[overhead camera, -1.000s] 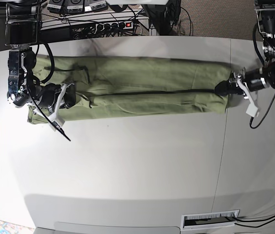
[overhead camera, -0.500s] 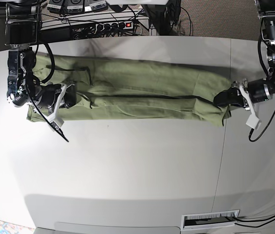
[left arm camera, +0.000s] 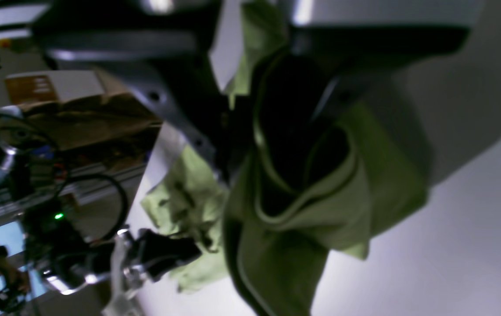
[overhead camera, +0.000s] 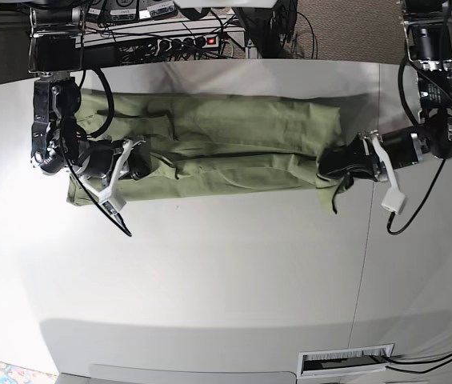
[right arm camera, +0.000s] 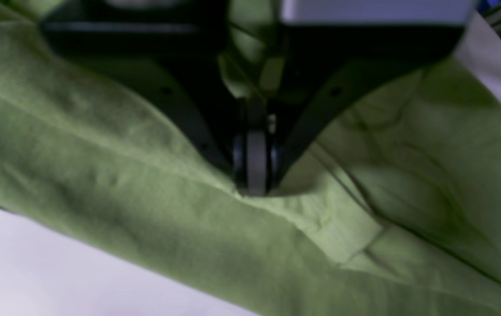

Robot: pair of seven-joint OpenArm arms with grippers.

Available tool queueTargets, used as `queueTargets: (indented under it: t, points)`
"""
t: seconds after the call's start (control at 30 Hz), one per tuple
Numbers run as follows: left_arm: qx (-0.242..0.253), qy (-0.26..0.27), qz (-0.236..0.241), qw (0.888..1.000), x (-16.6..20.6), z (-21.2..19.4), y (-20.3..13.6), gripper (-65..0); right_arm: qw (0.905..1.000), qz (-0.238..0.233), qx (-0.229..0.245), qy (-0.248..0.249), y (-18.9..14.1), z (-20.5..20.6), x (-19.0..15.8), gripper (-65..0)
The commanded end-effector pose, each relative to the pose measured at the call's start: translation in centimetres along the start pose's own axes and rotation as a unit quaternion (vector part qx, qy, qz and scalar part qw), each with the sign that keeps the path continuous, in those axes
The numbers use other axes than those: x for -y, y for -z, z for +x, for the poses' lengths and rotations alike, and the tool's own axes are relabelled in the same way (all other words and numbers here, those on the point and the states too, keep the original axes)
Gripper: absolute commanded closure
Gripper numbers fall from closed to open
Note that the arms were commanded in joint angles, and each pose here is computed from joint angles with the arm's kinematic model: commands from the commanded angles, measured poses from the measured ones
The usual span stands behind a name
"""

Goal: Fold the T-shirt properly
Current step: 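Drag the strip end with the left gripper toward the right gripper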

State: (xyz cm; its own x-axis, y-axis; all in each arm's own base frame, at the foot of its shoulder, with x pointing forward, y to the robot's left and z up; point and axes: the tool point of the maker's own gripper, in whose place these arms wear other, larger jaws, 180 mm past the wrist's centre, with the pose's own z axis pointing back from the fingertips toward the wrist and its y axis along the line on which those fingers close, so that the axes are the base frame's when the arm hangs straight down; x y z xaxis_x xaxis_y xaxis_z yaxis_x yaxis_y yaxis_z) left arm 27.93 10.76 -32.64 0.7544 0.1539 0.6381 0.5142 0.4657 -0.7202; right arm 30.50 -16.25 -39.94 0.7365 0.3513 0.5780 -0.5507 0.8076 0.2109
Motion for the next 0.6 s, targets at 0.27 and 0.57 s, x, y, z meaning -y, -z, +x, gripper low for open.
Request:
queueTargets:
  t: [0.27, 0.57]
  points:
    - [0.038, -0.030, -0.050, 0.998, 2.5, -0.8, 2.5, 0.0, 1.0000, -0.003, -0.001, -0.006, 0.0, 0.3, 0.0, 0.0]
    - [0.071, -0.059, -0.096, 0.991, 5.1, -1.1, 6.3, 0.0, 1.0000, -0.003, -0.001, -0.006, 0.0, 0.3, 0.0, 0.0]
